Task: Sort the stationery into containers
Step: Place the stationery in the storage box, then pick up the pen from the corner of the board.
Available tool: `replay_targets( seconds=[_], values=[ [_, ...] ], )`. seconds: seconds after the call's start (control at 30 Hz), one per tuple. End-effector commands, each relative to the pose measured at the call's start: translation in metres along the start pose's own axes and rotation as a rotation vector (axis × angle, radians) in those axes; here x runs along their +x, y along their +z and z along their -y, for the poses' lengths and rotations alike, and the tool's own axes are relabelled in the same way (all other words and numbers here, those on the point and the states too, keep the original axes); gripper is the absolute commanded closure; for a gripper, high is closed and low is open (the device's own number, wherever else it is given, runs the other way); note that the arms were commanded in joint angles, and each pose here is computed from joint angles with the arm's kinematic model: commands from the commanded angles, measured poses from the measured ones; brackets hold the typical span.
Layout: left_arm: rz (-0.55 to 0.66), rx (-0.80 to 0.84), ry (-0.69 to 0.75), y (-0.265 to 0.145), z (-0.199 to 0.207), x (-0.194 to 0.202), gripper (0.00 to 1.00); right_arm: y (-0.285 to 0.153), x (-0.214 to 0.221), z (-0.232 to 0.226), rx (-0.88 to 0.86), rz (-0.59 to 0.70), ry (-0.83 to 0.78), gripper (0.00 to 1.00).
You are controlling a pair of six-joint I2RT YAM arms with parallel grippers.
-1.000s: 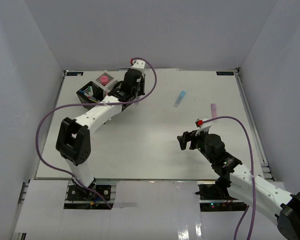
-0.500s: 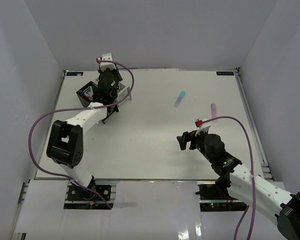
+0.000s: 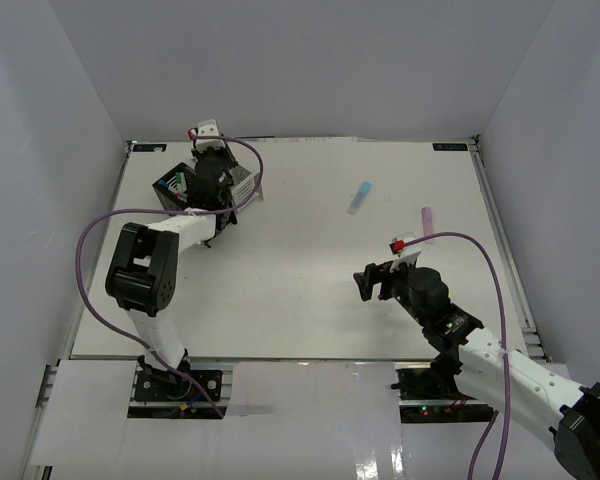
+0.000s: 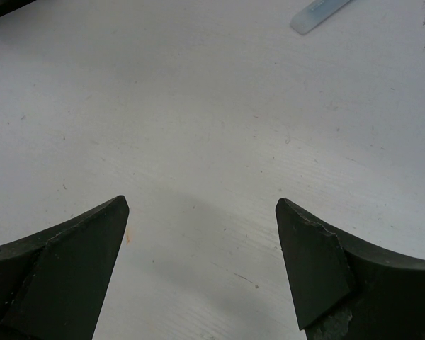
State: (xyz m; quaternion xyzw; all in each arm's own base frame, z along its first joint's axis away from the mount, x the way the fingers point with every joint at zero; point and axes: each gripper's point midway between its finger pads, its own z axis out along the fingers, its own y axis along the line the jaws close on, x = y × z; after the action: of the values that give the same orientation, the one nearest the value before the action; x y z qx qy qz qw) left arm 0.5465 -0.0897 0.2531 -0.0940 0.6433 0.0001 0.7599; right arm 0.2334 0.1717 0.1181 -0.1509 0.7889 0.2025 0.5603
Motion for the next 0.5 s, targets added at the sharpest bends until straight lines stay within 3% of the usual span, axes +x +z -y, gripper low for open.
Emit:
replay_targets(
  seconds=[0.0,0.27,0.47],
  values=[
    [0.037,0.017,-0.041,0.003,0.0,-0.008,0.8,0.001,-0.005,0.001,0.002,0.024,0.004,0.09],
    [-0.045,0.018,-0.047,-0.001,-0.002,0.021,0.47,0.002,-0.008,0.02,0.123,0.013,0.015,0.09],
    [-0.056,0.031,-0.068,-0.012,-0.003,0.01,0.43,0.002,-0.015,0.056,0.344,-0.011,0.054,0.09]
  ],
)
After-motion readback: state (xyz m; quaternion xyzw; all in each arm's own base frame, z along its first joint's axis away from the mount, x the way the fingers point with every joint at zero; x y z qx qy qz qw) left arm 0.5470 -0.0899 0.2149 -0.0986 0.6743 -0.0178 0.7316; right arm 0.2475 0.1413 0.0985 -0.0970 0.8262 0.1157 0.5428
